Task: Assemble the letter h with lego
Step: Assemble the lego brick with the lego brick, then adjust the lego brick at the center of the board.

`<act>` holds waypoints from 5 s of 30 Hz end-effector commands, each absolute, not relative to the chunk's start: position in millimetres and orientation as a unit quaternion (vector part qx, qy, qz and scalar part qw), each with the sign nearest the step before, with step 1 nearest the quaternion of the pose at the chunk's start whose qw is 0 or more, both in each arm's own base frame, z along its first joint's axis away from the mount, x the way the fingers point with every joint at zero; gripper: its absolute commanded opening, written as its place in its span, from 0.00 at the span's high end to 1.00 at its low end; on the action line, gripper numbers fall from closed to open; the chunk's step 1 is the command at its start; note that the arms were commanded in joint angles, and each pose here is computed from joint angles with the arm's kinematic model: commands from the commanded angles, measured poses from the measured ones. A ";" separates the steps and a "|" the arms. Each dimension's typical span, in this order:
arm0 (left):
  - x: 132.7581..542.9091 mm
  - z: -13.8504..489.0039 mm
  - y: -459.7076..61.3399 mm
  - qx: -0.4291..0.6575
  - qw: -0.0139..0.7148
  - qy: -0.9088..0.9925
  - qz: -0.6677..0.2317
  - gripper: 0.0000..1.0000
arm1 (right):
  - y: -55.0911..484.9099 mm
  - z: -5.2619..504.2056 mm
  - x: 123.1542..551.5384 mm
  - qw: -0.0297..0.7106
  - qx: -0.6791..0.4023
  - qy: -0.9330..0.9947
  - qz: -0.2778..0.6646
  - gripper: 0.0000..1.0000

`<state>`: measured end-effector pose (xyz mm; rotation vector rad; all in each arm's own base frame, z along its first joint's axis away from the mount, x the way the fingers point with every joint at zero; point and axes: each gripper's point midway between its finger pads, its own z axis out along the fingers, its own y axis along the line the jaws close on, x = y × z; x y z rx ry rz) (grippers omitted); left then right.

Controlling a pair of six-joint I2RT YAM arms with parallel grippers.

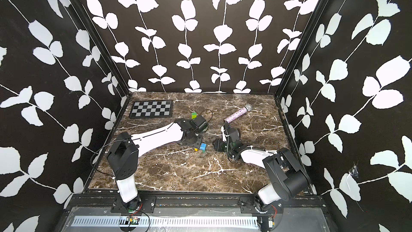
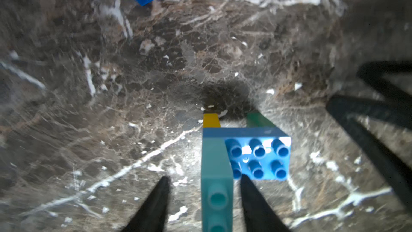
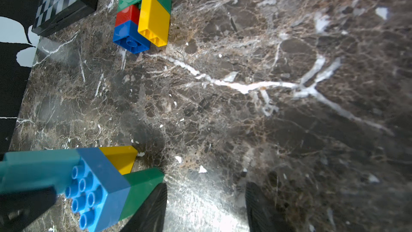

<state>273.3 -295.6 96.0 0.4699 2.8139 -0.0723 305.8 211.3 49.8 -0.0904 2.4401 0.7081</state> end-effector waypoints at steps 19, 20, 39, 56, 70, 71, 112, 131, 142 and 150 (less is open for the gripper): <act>277.4 141.9 -228.0 0.146 0.368 0.901 -0.177 0.01 | 151.0 114.8 315.2 0.532 -0.010 0.816 0.226 0.00; 277.8 136.3 -217.4 0.137 0.369 0.905 -0.163 0.01 | 155.6 115.5 315.3 0.535 -0.024 0.812 0.232 0.01; 262.5 126.7 -170.6 0.067 0.433 0.886 -0.151 0.01 | 265.5 98.1 269.6 0.459 -0.380 0.738 0.318 0.17; 258.2 127.5 -170.8 0.058 0.424 0.889 -0.163 0.01 | 292.6 80.6 273.9 0.392 -0.446 0.740 0.315 0.29; 259.1 121.1 -175.6 0.060 0.413 0.893 -0.166 0.01 | 299.0 64.5 280.2 0.364 -0.445 0.759 0.306 0.50; 259.1 121.5 -175.8 0.060 0.413 0.893 -0.167 0.01 | 299.0 64.4 280.1 0.364 -0.445 0.759 0.306 0.52; 258.3 124.2 -166.8 0.045 0.419 0.894 -0.155 0.01 | 342.2 67.9 265.3 -0.064 -0.270 0.809 0.518 0.71; 258.3 123.7 -163.6 0.040 0.421 0.894 -0.149 0.01 | 309.2 32.7 296.4 -0.020 -0.202 0.868 0.452 0.31; 261.1 135.5 -138.1 0.020 0.461 0.881 -0.101 0.01 | 244.3 122.1 352.4 0.304 -0.165 0.888 0.301 0.01; 255.2 159.3 -65.2 -0.084 0.536 0.840 0.019 0.01 | 58.2 156.9 327.2 0.546 0.058 0.835 0.044 0.00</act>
